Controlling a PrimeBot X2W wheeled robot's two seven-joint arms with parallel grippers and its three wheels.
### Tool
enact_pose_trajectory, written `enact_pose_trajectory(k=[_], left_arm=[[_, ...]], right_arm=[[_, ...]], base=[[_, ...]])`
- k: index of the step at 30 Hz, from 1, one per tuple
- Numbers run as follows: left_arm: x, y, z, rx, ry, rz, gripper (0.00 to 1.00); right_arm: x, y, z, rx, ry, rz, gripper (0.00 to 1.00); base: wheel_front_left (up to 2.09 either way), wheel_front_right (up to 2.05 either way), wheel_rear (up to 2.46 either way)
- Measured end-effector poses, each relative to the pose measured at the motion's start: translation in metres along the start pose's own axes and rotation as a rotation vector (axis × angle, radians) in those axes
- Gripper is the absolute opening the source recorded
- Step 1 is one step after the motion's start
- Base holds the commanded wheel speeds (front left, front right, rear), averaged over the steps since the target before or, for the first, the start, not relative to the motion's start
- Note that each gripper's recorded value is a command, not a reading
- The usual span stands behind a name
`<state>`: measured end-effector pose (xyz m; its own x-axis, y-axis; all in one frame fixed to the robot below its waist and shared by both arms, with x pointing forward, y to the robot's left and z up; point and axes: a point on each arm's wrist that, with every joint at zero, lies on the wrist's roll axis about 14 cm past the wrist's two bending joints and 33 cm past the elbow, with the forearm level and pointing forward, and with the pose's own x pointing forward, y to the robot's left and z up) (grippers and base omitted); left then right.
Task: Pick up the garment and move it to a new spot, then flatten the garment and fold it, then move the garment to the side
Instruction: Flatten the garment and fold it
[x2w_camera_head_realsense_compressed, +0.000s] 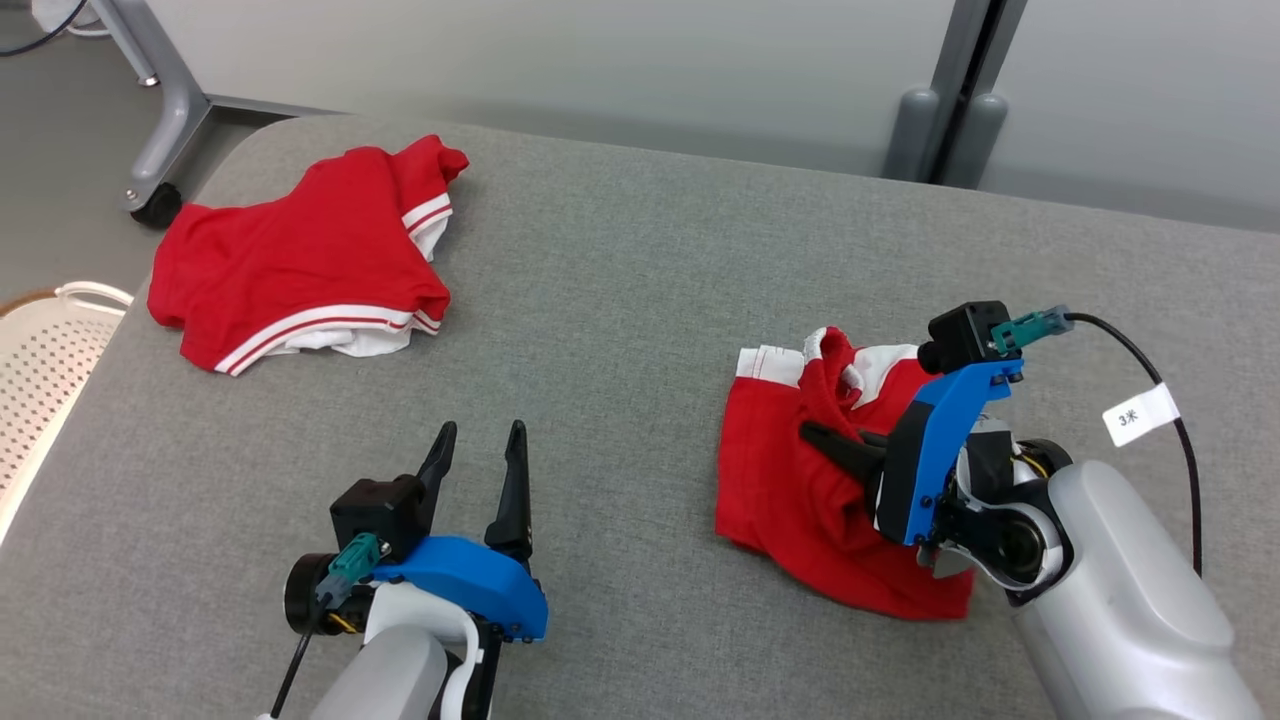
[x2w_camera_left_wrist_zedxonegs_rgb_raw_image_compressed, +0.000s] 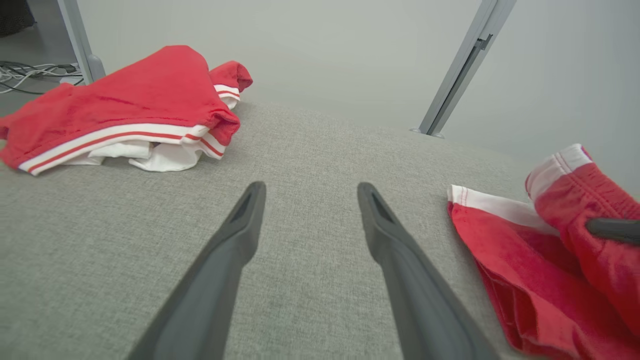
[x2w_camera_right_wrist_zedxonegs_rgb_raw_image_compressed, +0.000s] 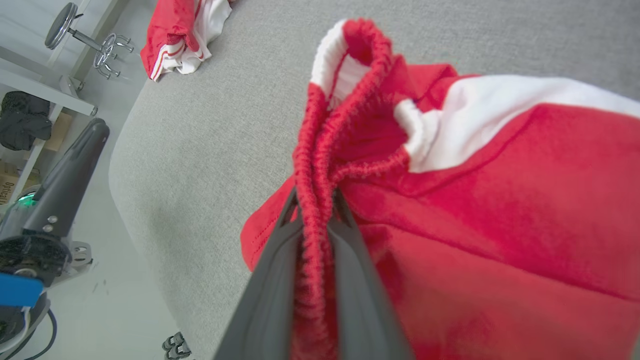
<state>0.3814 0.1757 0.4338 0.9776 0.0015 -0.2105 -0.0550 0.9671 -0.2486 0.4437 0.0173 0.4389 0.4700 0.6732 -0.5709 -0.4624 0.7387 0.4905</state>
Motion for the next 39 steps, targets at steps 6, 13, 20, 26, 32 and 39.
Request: enact_pose_trajectory(k=[6, 13, 20, 26, 32, 39], left_arm=[[-0.002, 0.006, -0.005, -0.013, 0.012, 0.024, 1.00], [0.002, 0.002, -0.006, -0.013, 0.013, 0.014, 1.00], [0.010, -0.008, -0.002, -0.004, 0.000, -0.016, 1.00], [0.022, -0.024, 0.015, 0.016, -0.044, -0.068, 1.00], [0.030, -0.044, 0.036, 0.024, -0.100, -0.122, 1.00], [0.033, -0.066, 0.048, 0.018, -0.137, -0.167, 1.00]], right_arm=[[0.017, -0.006, -0.003, -0.007, 0.020, -0.030, 0.42], [0.027, 0.028, 0.002, -0.023, 0.002, 0.056, 1.00], [0.018, 0.026, 0.024, -0.088, -0.111, 0.038, 1.00], [-0.014, -0.007, 0.068, -0.236, -0.332, -0.099, 1.00], [-0.068, -0.042, 0.101, -0.339, -0.578, -0.263, 1.00], [-0.120, -0.073, 0.072, -0.296, -0.733, -0.413, 1.00]], base=[[0.00, 0.00, 0.00], [0.00, 0.00, 0.00], [0.00, 0.00, 0.00], [0.00, 0.00, 0.00], [0.00, 0.00, 0.00], [0.00, 0.00, 0.00]])
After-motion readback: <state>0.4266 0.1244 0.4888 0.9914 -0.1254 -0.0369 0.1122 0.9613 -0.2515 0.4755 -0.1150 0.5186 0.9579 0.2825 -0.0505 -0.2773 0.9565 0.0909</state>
